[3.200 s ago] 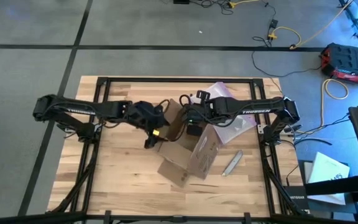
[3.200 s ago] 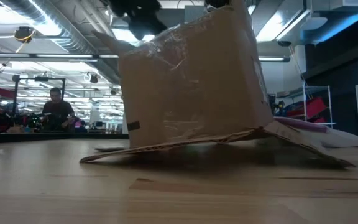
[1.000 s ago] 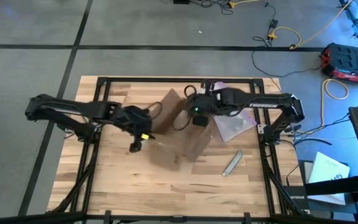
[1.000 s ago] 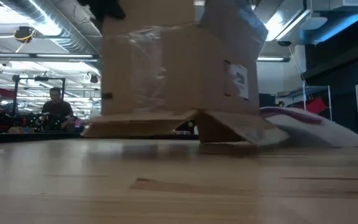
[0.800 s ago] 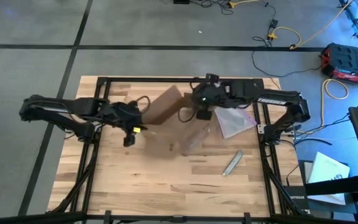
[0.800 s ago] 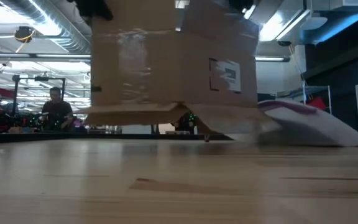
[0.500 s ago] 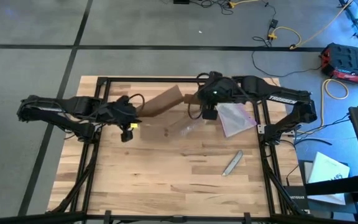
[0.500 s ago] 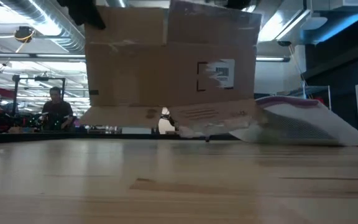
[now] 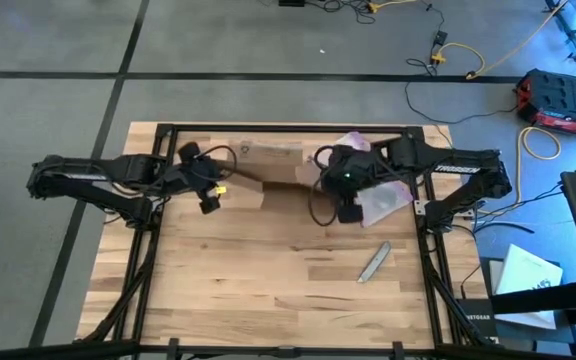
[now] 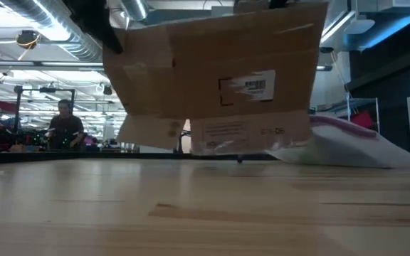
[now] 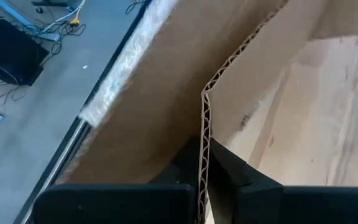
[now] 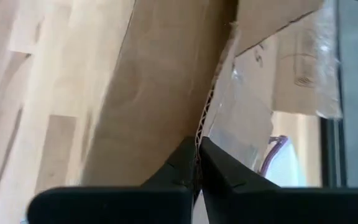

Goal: Unpack boxes
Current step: Break down the cardboard box using a cutter until it is fully flat

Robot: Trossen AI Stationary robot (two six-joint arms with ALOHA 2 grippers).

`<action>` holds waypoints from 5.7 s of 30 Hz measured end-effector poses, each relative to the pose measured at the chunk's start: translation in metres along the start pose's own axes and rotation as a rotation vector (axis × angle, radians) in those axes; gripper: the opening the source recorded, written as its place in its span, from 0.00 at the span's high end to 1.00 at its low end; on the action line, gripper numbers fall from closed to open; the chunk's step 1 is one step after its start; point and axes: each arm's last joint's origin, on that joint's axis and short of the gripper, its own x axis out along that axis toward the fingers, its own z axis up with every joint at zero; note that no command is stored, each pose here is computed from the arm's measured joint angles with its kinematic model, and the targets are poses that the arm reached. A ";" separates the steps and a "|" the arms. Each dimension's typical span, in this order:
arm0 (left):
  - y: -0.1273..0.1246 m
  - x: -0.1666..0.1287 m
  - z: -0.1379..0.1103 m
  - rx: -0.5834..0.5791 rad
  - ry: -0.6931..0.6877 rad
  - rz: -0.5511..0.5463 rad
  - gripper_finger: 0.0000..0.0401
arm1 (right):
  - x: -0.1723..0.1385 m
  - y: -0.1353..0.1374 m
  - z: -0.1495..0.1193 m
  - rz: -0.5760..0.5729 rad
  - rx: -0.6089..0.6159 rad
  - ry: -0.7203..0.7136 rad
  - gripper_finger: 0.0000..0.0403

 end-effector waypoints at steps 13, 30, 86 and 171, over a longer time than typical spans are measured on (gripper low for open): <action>-0.029 0.041 -0.036 -0.068 0.025 -0.075 1.00 | 0.093 0.033 -0.014 0.165 -0.042 0.114 1.00; -0.055 0.059 -0.065 -0.102 -0.001 -0.192 1.00 | 0.128 0.045 -0.027 0.417 0.012 0.046 1.00; -0.098 0.195 -0.052 -0.532 -0.041 -0.219 0.02 | 0.133 0.017 -0.020 -0.125 0.509 -0.039 0.49; -0.100 0.148 -0.122 -0.498 0.045 -0.024 0.13 | 0.275 -0.034 -0.050 0.294 0.362 0.134 1.00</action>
